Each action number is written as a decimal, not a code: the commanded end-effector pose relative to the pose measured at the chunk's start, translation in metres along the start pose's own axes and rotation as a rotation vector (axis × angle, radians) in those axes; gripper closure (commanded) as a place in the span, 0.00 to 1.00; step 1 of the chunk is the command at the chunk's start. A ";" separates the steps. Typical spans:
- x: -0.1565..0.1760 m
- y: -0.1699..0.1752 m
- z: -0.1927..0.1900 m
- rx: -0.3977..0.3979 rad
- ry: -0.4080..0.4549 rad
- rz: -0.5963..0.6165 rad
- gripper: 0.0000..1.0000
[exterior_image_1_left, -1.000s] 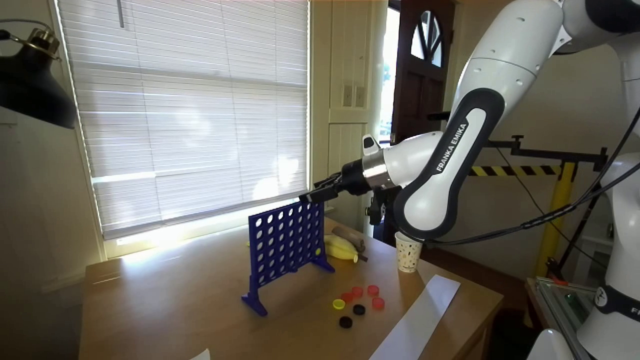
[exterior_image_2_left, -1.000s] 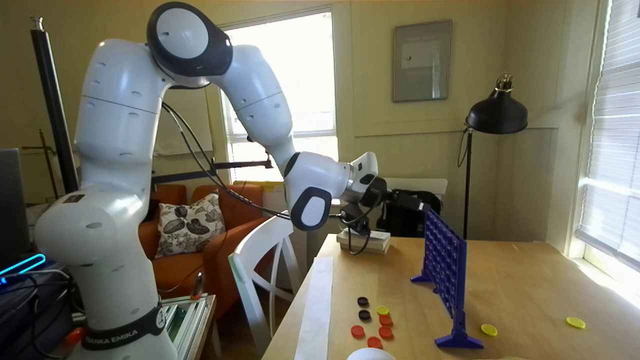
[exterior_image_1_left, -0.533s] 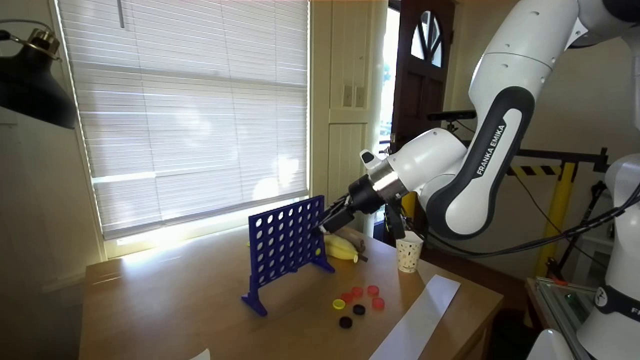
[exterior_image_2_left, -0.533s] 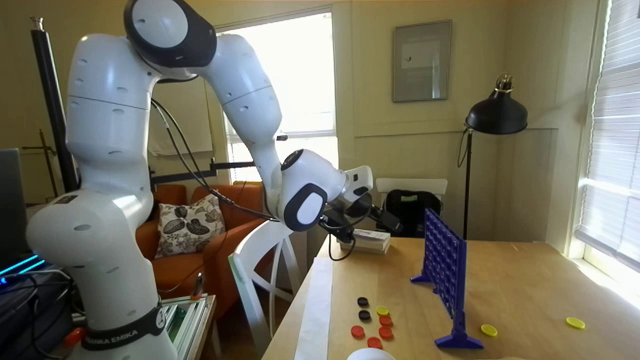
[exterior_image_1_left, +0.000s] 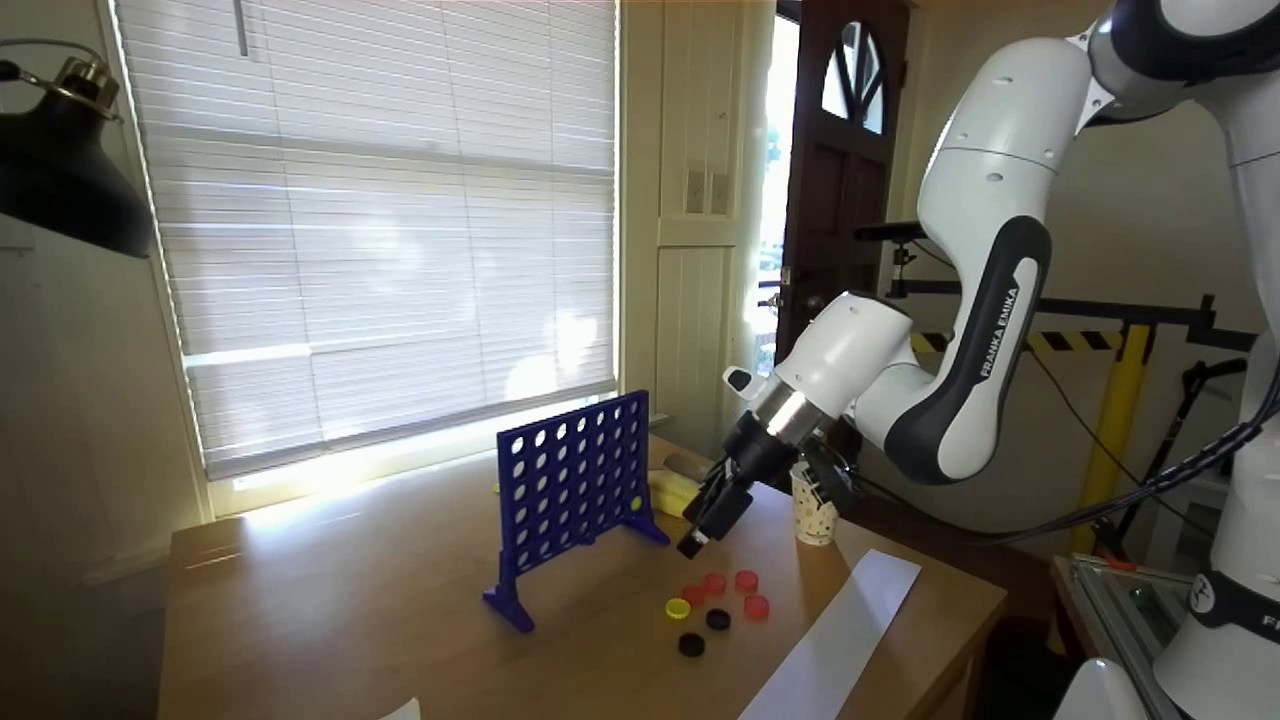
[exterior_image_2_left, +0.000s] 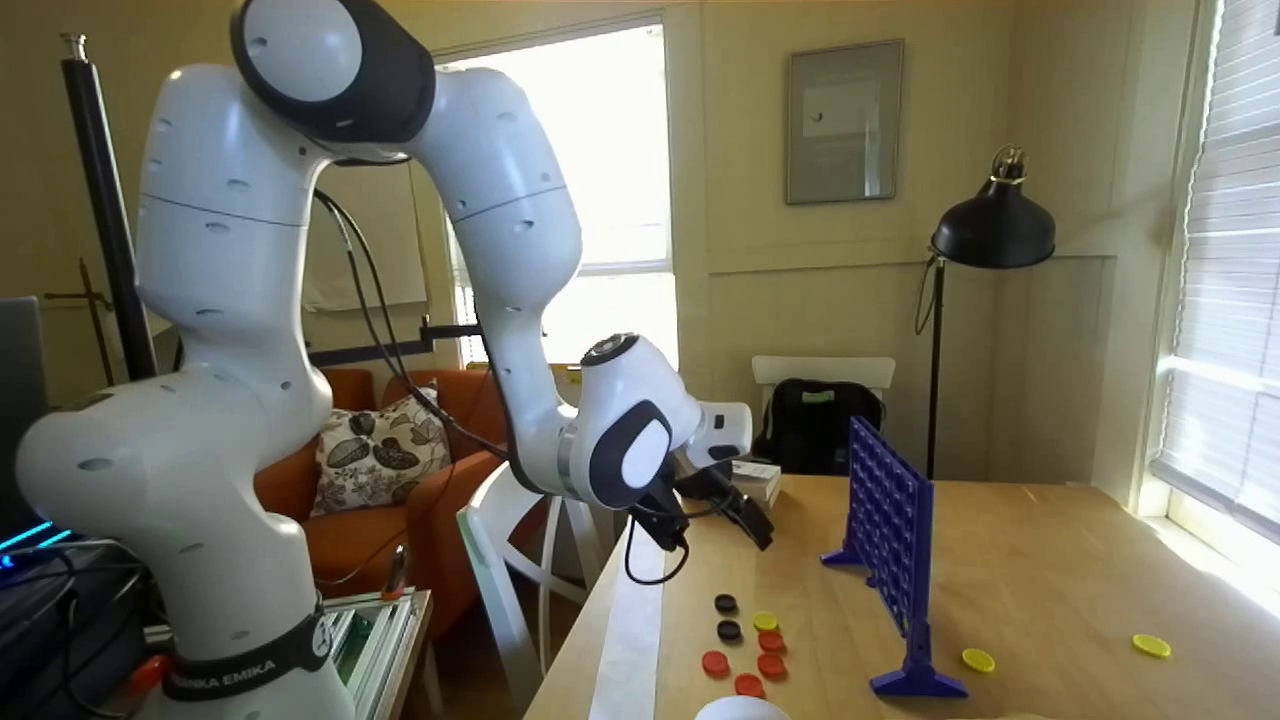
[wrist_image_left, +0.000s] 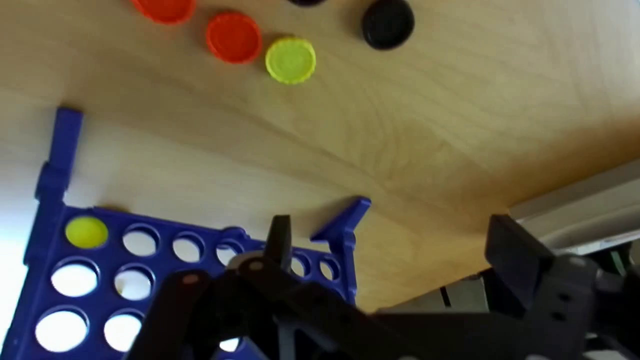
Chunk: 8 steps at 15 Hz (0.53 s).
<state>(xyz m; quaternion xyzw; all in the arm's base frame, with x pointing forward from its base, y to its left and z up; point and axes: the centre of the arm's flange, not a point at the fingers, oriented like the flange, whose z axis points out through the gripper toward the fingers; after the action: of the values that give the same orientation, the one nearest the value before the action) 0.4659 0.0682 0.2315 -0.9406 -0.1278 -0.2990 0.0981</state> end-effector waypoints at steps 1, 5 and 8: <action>0.013 0.033 0.003 0.014 -0.091 0.023 0.00; 0.013 0.043 0.015 0.023 -0.178 0.038 0.00; 0.015 0.046 0.024 0.033 -0.226 0.045 0.00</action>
<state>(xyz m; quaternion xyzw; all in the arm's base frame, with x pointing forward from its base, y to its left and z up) 0.4796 0.0489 0.1984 -0.9656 -0.1157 -0.2133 0.0934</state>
